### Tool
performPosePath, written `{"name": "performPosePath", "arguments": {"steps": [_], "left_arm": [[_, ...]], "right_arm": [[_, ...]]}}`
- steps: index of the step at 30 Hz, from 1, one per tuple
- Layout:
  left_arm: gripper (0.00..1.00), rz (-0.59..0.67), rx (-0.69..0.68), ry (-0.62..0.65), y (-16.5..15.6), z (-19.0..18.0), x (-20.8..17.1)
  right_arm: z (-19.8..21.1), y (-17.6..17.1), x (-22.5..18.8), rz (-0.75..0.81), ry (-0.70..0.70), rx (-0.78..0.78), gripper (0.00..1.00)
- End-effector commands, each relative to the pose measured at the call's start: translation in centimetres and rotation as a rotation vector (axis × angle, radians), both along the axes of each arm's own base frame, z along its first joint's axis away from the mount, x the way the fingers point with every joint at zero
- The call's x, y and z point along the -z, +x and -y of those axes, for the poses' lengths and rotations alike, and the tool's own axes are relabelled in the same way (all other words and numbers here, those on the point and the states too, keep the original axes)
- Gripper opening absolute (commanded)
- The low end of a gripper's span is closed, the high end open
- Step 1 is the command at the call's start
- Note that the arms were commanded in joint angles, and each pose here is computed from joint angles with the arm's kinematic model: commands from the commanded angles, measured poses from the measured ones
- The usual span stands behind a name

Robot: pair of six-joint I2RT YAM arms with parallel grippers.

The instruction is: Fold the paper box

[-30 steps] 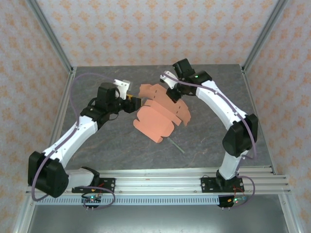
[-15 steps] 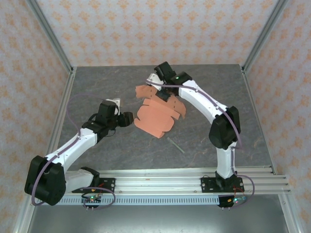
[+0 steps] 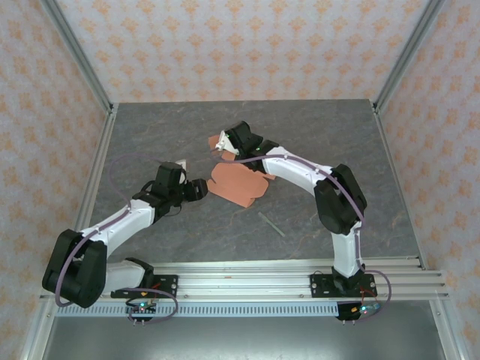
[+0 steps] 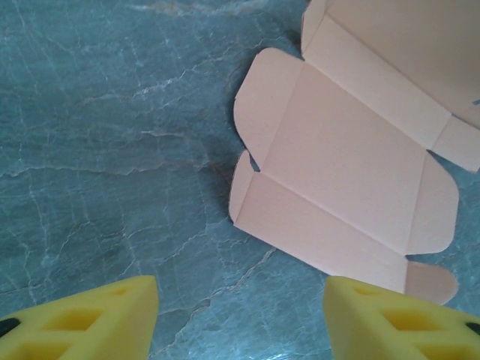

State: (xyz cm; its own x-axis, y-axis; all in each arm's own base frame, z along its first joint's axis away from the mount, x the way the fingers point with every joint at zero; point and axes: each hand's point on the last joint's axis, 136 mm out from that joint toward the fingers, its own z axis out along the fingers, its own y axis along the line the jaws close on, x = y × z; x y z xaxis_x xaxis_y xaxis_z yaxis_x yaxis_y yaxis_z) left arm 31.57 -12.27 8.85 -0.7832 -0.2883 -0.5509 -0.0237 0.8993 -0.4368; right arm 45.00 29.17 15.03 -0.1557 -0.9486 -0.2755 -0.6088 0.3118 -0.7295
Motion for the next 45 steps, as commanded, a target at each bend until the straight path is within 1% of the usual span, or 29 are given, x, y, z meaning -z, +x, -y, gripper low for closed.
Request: {"name": "performPosePath", "arguments": {"steps": [1, 6, 12, 17, 22, 26, 31, 33, 40, 45], "left_arm": [[0.6, 0.014, -0.049, 0.017, 0.6, -1.0, 0.2], [0.61, 0.01, -0.052, 0.025, 1.0, -1.2, 0.6], [0.61, 0.021, -0.053, 0.008, 1.7, -0.9, 0.6], [0.61, 0.016, -0.046, -0.002, 2.4, -0.4, 0.9], [0.61, 0.022, -0.059, -0.004, 3.5, -0.6, 0.8], [0.61, 0.038, -0.067, -0.003, 4.7, -0.7, 0.2], [0.61, 0.072, -0.09, 0.006, 6.5, -1.1, -0.6], [0.61, 0.096, -0.099, 0.011, 7.5, -1.4, -1.2], [0.61, 0.189, -0.091, 0.044, 10.9, -3.4, -2.7], [0.63, 0.228, -0.042, 0.117, 13.6, -4.8, -3.3]], "right_arm": [[0.0, 1.1, -3.8, 0.182, -0.006, -0.003, 0.0], [-0.1, 1.5, -4.0, 0.248, -0.03, -0.03, 0.0], [-0.2, 1.9, -3.0, 0.317, -0.075, -0.058, 0.01], [-0.4, 1.9, -2.5, 0.363, -0.07, -0.079, 0.01], [-0.8, 1.8, -1.8, 0.354, -0.077, -0.12, 0.01], [-0.6, 2.0, -1.7, 0.335, -0.057, -0.157, 0.02], [0.0, 1.9, -1.1, 0.291, -0.049, -0.238, 0.0], [0.2, 1.8, -0.6, 0.276, -0.056, -0.285, 0.0], [1.0, 2.1, -0.7, 0.225, -0.011, -0.336, 0.0], [1.8, 2.2, -0.9, 0.213, -0.007, -0.356, 0.0]]}}
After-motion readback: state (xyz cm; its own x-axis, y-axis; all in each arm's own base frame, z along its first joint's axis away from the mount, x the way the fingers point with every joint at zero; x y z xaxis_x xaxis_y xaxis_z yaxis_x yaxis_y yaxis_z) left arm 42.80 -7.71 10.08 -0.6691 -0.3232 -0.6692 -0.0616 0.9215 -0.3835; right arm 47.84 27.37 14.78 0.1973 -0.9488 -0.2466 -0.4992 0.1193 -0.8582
